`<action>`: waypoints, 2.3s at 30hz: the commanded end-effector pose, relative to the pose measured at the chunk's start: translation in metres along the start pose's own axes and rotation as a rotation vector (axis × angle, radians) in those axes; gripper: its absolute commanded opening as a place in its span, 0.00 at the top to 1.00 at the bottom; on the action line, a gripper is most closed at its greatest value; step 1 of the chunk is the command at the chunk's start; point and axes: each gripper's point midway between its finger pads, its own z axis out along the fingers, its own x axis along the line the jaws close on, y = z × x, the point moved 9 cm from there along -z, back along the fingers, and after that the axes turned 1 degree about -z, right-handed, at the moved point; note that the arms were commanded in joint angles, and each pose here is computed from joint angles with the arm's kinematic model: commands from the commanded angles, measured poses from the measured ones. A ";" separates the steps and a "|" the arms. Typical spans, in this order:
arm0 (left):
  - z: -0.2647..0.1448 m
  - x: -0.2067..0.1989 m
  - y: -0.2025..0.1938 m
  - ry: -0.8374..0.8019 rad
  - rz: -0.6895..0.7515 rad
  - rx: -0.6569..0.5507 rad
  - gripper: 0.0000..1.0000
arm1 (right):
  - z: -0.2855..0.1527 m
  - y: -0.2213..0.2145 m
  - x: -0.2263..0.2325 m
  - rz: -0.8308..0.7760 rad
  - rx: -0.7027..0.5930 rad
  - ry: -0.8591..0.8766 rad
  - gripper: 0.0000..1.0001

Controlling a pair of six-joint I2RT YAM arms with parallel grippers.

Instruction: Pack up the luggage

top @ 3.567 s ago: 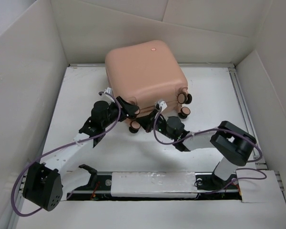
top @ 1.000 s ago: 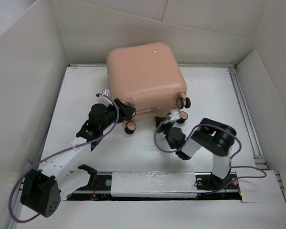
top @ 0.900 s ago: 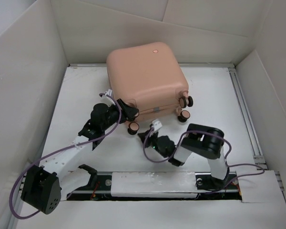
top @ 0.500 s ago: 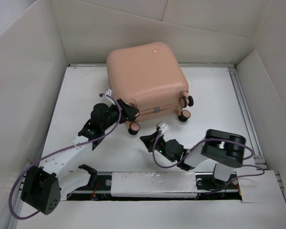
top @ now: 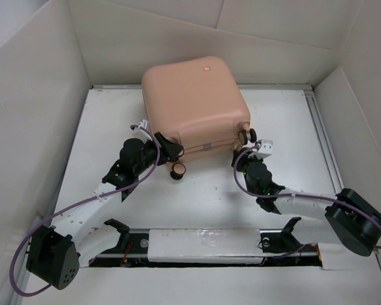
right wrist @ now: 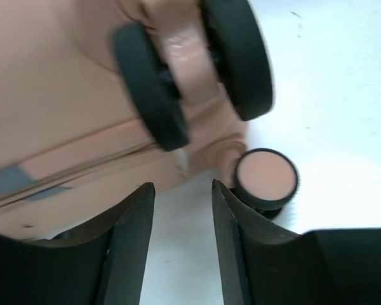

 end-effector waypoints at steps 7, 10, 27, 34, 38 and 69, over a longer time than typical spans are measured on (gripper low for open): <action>-0.026 -0.067 0.036 -0.400 0.200 -0.167 1.00 | 0.037 0.007 -0.005 -0.105 0.040 0.047 0.46; -0.026 -0.067 0.036 -0.400 0.200 -0.167 1.00 | 0.048 0.015 -0.012 -0.093 0.013 0.046 0.46; -0.020 -0.063 0.031 -0.399 0.200 -0.141 1.00 | 0.070 0.035 -0.014 -0.062 -0.105 0.473 0.60; -0.021 -0.062 0.030 -0.399 0.200 -0.141 1.00 | 0.062 0.036 -0.011 -0.056 -0.163 0.520 0.91; -0.021 -0.062 0.030 -0.399 0.200 -0.141 1.00 | 0.053 0.038 -0.005 -0.030 -0.196 0.508 1.00; -0.022 -0.067 0.032 -0.430 0.189 -0.138 1.00 | 0.037 0.005 -0.006 -0.117 0.037 0.093 0.46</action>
